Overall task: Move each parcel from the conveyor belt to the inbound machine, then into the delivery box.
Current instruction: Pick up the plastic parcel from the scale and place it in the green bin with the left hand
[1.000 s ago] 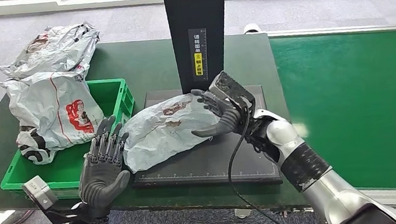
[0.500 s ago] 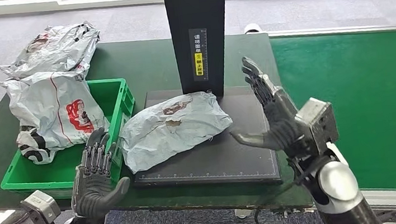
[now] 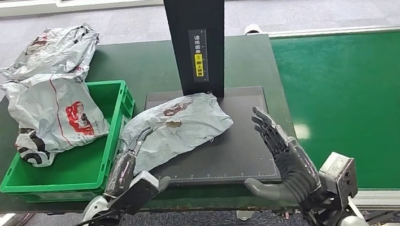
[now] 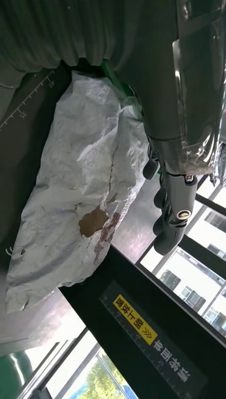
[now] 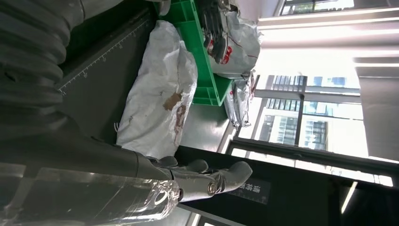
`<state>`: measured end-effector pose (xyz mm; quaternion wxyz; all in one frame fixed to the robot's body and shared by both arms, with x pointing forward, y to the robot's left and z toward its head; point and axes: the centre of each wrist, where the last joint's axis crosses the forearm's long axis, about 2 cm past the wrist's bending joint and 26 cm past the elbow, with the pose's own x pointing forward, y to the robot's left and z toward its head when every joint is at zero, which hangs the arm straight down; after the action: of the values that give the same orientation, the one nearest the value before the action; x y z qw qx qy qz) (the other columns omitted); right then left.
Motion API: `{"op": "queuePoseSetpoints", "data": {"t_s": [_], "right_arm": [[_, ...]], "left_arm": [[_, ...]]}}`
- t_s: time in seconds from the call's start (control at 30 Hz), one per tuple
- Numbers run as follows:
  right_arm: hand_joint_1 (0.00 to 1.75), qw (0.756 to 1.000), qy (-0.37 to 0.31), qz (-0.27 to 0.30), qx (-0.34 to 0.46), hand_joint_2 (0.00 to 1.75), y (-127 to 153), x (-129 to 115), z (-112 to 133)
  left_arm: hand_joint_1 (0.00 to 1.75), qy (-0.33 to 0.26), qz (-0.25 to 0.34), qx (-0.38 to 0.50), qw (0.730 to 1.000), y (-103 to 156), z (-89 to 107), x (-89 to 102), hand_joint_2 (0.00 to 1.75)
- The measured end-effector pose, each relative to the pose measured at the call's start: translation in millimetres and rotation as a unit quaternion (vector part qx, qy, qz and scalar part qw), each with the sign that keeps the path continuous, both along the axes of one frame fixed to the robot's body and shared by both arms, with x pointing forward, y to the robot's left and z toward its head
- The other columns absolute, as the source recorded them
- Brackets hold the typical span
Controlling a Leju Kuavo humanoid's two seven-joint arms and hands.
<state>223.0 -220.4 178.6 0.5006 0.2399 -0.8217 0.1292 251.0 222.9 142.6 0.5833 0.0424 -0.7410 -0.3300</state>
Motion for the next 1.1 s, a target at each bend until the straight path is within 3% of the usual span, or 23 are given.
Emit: {"op": "queuePoseSetpoints", "data": {"t_s": [0.47,0.73,0.77,0.9,1.1], "right_arm": [[0.00,1.000,0.013,0.017,0.001,1.75,3,-5,-3],[0.00,0.999,0.005,0.048,0.006,1.75,15,9,9],[0.00,0.999,0.005,0.050,0.007,1.75,16,9,10],[0.00,0.998,0.003,0.057,0.011,1.75,19,9,10],[0.00,0.997,0.003,0.074,0.023,1.75,21,9,10]], "left_arm": [[0.00,-0.001,-0.013,0.108,0.994,-7,-4.2,29.3,1.75],[0.00,-0.021,-0.041,0.322,0.946,-22,1.2,95.5,1.75],[0.06,-0.018,-0.045,0.345,0.937,-23,0.5,104.3,1.75],[1.75,-0.004,-0.050,0.414,0.909,-23,2.3,135.1,1.75],[1.75,0.032,-0.055,0.477,0.877,-10,2.4,163.7,1.75]]}}
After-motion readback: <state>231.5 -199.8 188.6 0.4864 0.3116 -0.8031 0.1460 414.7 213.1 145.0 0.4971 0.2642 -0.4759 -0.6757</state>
